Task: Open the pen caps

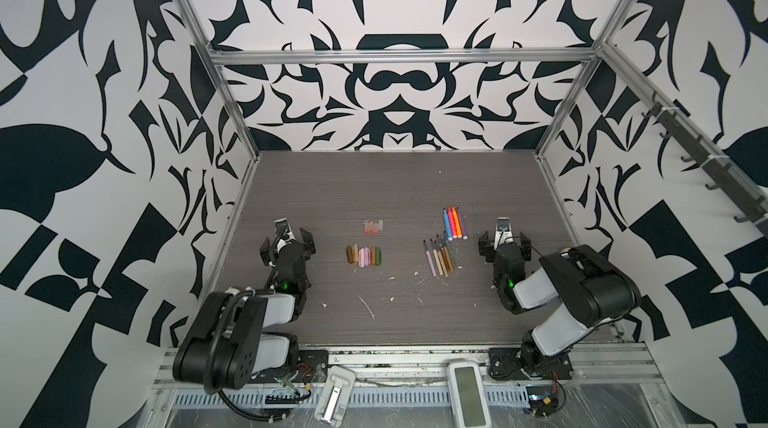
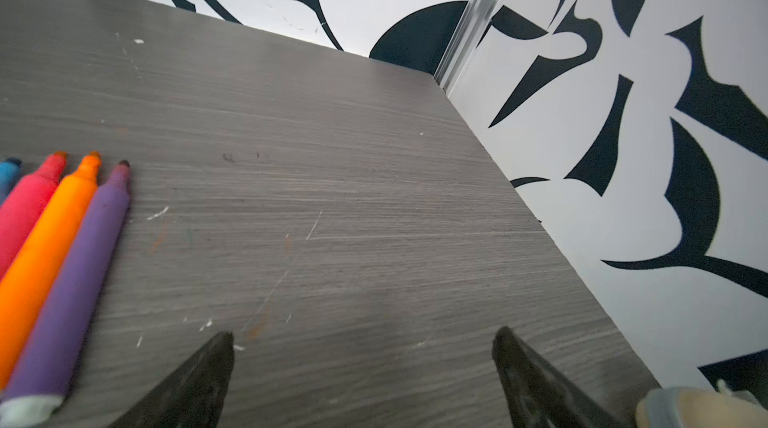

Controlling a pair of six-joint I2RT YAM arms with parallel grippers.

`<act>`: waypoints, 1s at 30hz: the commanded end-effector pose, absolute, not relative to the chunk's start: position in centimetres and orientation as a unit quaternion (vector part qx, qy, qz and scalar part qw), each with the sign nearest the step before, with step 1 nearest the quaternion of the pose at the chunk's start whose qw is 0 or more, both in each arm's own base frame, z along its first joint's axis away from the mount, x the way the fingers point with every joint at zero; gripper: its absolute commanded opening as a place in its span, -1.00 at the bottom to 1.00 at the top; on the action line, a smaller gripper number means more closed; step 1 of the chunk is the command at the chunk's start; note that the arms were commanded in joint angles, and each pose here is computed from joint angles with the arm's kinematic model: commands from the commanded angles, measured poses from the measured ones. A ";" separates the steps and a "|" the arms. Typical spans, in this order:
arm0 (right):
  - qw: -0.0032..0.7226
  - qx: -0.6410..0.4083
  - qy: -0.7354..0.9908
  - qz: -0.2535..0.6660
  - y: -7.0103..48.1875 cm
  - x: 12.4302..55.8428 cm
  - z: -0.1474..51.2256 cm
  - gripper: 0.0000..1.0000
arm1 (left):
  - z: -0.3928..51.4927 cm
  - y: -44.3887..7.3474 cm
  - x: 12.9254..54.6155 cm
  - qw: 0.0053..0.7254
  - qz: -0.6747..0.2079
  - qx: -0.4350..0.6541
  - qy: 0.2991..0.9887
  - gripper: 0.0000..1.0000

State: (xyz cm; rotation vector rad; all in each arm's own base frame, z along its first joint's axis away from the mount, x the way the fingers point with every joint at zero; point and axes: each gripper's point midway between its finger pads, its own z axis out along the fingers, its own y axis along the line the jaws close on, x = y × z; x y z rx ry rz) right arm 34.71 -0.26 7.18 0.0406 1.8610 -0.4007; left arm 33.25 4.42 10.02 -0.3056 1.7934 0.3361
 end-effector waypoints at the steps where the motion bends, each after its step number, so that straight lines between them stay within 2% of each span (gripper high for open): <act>1: 0.606 0.040 0.780 -0.151 0.2 36.7 9.7 1.00 | 12.2 5.0 35.8 0.657 0.102 -0.138 0.734 0.98; 8: 0.593 0.050 0.789 -0.152 -0.3 37.4 9.4 0.99 | 9.1 5.0 39.1 0.575 0.050 -0.125 0.807 0.98; 21: 0.590 0.044 0.793 -0.149 -0.1 37.5 9.2 1.00 | 9.2 5.0 38.9 0.584 0.047 -0.124 0.801 0.99; 24: 0.585 -0.061 0.808 -0.039 3.7 37.7 8.4 1.00 | 9.2 5.0 38.9 0.584 0.048 -0.123 0.801 0.98; 27: 0.567 0.031 0.819 -0.081 0.0 38.7 8.3 1.00 | 9.2 5.0 38.9 0.584 0.047 -0.124 0.801 0.98; 30: 0.562 0.041 0.821 -0.087 -0.7 38.4 8.1 1.00 | 9.3 5.0 39.0 0.584 0.047 -0.124 0.801 0.98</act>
